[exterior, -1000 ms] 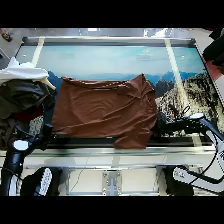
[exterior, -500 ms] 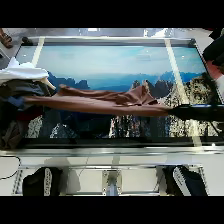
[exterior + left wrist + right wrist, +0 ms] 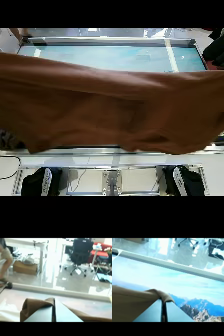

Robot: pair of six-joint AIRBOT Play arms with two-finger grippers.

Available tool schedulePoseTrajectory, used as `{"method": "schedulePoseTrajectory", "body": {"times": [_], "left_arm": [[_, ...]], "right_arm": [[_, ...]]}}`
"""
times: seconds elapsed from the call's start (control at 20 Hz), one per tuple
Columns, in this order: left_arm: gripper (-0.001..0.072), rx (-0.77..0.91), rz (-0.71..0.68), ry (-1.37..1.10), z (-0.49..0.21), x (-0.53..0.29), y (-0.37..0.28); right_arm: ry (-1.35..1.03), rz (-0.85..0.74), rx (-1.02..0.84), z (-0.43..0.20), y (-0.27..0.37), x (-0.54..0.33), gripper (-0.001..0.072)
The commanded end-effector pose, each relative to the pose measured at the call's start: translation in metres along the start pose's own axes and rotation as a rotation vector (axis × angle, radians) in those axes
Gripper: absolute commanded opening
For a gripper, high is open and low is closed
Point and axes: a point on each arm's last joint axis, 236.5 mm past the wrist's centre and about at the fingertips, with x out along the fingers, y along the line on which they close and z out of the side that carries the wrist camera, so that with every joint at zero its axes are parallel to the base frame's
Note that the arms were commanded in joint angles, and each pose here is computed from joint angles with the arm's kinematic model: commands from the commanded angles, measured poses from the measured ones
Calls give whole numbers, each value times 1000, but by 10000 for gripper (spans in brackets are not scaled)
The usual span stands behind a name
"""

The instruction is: Fold the shirts.

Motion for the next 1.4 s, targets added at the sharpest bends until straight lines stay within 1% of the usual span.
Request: {"method": "schedulePoseTrajectory", "body": {"times": [0.0, 0.1, 0.15, 0.2, 0.25, 0.4, 0.55, 0.65, 0.75, 0.85, 0.95, 1.0, 1.1, 1.35], "left_arm": [[8, -10, -67, 288, -56, 45, 4], [8, -114, -221, 492, -116, 87, -13], [7, -117, -278, 560, -143, 107, -18], [7, -130, -296, 630, -173, 128, -19], [7, -132, -295, 694, -202, 147, -18], [8, -72, -255, 824, -282, 211, -15], [8, -43, -205, 778, -331, 282, -17], [8, -47, -194, 765, -365, 314, -23], [8, -49, -194, 797, -404, 332, -29], [9, -50, -195, 843, -436, 338, -33], [8, -46, -192, 877, -455, 338, -32], [8, -31, -189, 889, -458, 337, -29], [9, 7, -191, 941, -466, 327, -26], [8, 107, -229, 1190, -497, 274, -25]], "right_arm": [[108, 44, 82, -12, -14, 35, 6], [224, 174, 179, -39, -13, 85, 8], [274, 245, 233, -53, -11, 110, 8], [325, 317, 282, -70, -11, 137, 8], [377, 360, 329, -90, -14, 161, 8], [540, 361, 492, -170, -42, 236, 8], [667, 320, 596, -251, -53, 303, 8], [709, 283, 602, -294, -52, 348, 8], [699, 237, 606, -327, -49, 390, 8], [658, 172, 624, -351, -53, 427, 8], [649, 143, 627, -366, -55, 441, 8], [662, 140, 617, -372, -56, 441, 8], [738, 138, 530, -386, -58, 428, 8], [1046, 195, 323, -433, -44, 372, 7]]}}
